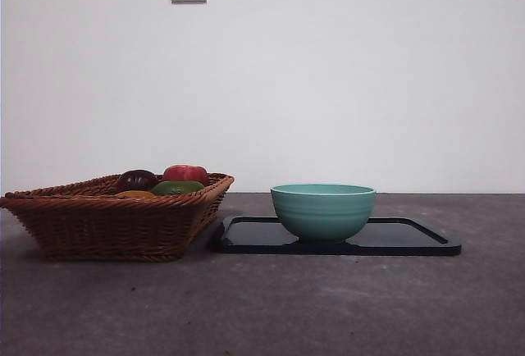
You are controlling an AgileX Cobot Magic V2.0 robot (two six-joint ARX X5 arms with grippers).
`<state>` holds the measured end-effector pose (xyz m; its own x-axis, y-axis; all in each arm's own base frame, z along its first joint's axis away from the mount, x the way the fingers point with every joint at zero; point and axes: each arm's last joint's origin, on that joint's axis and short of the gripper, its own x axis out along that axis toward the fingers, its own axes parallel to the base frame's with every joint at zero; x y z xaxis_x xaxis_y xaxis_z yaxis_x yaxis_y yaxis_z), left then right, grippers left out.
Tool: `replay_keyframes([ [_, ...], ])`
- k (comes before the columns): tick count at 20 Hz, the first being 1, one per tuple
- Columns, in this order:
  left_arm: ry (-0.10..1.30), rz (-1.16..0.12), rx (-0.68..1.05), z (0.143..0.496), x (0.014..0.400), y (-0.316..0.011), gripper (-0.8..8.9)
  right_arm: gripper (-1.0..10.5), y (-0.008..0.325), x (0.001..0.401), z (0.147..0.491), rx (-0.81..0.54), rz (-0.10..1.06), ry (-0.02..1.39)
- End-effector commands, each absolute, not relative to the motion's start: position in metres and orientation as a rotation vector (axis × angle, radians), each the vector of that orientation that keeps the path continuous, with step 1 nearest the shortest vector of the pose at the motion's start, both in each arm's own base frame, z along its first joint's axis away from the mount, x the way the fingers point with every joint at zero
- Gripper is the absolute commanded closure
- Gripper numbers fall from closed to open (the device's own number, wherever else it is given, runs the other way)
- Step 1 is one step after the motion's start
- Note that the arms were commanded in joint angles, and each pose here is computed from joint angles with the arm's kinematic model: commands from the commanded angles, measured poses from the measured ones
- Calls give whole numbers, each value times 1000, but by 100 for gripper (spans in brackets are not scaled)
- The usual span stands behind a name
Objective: Pick up the wifruite, put it on the bowl, pick up the plate, put it on desk
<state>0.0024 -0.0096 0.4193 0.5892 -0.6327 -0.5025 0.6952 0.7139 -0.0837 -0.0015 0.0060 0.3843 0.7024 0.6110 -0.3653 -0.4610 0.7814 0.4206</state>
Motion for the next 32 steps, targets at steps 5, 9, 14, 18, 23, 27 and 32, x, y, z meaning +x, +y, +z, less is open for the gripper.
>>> replay_keyframes([
  [5, 500, -793, 137, 424, 2, -9, 310, 395, 39, 55, 389, 327, 635, 698],
  [9, 500, -793, 137, 424, 2, -9, 310, 396, 62, 97, 384, 318, 613, 776],
  [14, 500, -793, 137, 424, 2, -9, 310, 396, 94, 157, 364, 303, 577, 889],
  [18, 500, -793, 137, 424, 2, -9, 310, 396, 124, 213, 325, 280, 530, 1025],
  [23, 498, -793, 137, 424, 2, -9, 310, 398, 140, 275, 275, 269, 442, 1163],
  [27, 496, -793, 136, 425, 2, -9, 310, 407, 141, 317, 248, 254, 363, 1221],
  [32, 496, -793, 136, 425, 2, -9, 310, 408, 135, 352, 231, 263, 284, 1231],
])
